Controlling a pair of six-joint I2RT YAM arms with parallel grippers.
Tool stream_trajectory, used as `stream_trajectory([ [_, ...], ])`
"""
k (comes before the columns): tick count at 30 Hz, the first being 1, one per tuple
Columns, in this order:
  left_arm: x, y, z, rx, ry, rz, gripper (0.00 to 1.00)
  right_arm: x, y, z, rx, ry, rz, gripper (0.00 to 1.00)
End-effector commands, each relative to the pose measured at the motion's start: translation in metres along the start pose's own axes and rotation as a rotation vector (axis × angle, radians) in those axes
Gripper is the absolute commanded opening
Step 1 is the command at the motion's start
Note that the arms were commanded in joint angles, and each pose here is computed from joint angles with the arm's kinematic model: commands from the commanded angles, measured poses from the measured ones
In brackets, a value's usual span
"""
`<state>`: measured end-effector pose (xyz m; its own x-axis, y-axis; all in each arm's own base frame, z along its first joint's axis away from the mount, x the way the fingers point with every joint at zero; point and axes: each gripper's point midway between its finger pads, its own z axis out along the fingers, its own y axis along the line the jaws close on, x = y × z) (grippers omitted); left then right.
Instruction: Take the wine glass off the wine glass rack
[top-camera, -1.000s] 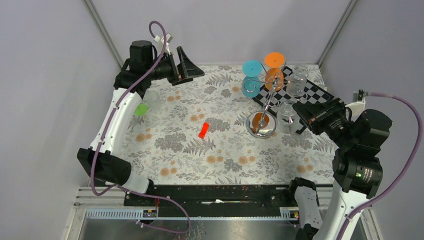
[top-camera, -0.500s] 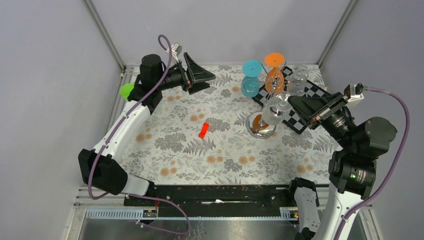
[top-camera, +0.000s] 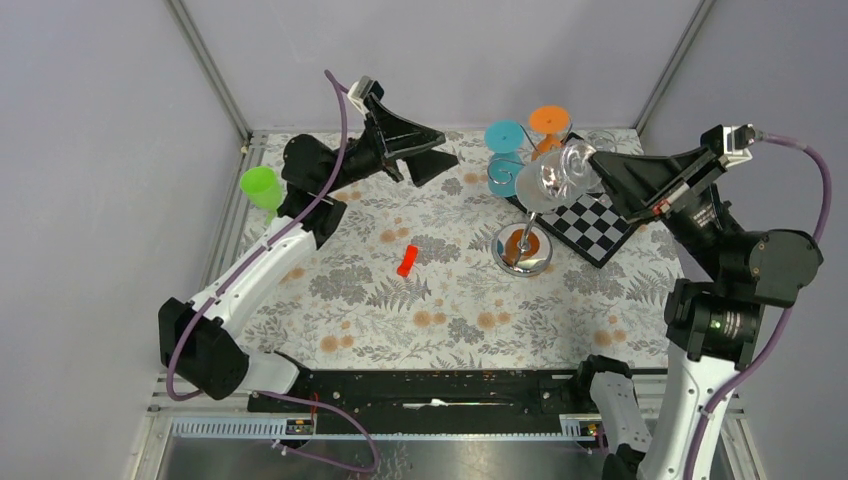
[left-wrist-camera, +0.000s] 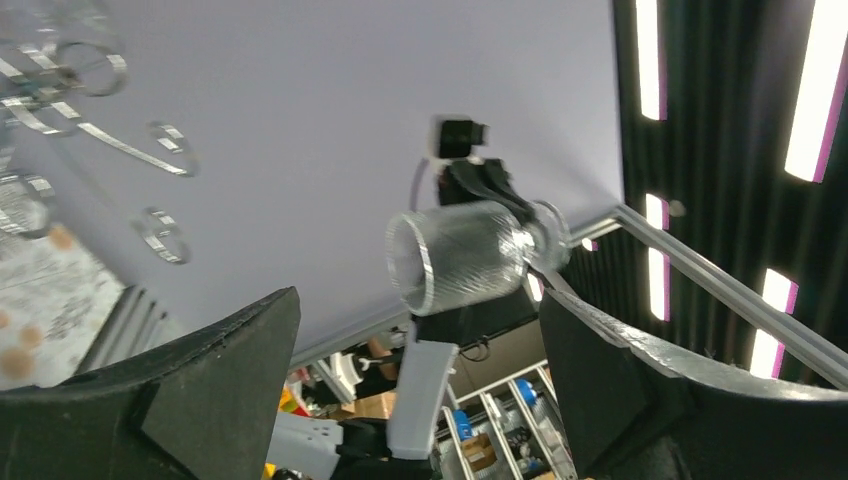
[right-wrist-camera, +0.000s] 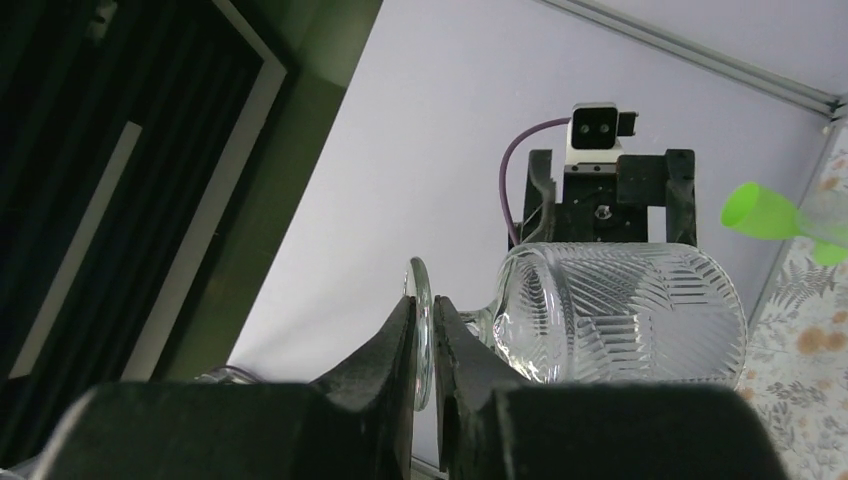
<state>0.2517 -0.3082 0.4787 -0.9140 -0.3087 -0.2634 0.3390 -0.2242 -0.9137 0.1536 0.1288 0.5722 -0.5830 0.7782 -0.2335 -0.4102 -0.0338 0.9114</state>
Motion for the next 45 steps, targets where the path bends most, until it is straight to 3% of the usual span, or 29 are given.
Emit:
stream_trajectory([
  [1,0.009,-0.077,-0.002,0.243,-0.011,0.039,0.94,-0.018,0.030,0.015,-0.125,-0.060,-0.022,0.00],
  [6,0.016,-0.094,0.007,0.307,0.067,0.052,0.91,-0.027,0.029,0.037,-0.172,-0.054,0.025,0.00],
  [19,0.012,-0.114,0.018,0.367,0.086,0.035,0.87,-0.023,0.051,0.078,-0.324,0.058,0.124,0.00],
  [28,-0.007,-0.091,0.033,0.252,0.005,0.043,0.87,-0.019,0.066,0.083,-0.370,0.081,0.104,0.00],
  [35,-0.011,-0.102,0.036,0.305,0.002,0.053,0.87,-0.016,0.053,0.090,-0.359,0.094,0.134,0.00],
  [37,-0.009,-0.114,0.033,0.354,0.019,0.061,0.82,-0.016,0.047,0.094,-0.350,0.093,0.144,0.00],
  [40,-0.007,-0.123,0.033,0.399,0.049,0.046,0.65,-0.017,0.042,0.097,-0.356,0.089,0.166,0.00],
  [45,-0.001,-0.139,0.027,0.473,0.074,0.044,0.55,-0.014,0.038,0.104,-0.367,0.106,0.196,0.00],
])
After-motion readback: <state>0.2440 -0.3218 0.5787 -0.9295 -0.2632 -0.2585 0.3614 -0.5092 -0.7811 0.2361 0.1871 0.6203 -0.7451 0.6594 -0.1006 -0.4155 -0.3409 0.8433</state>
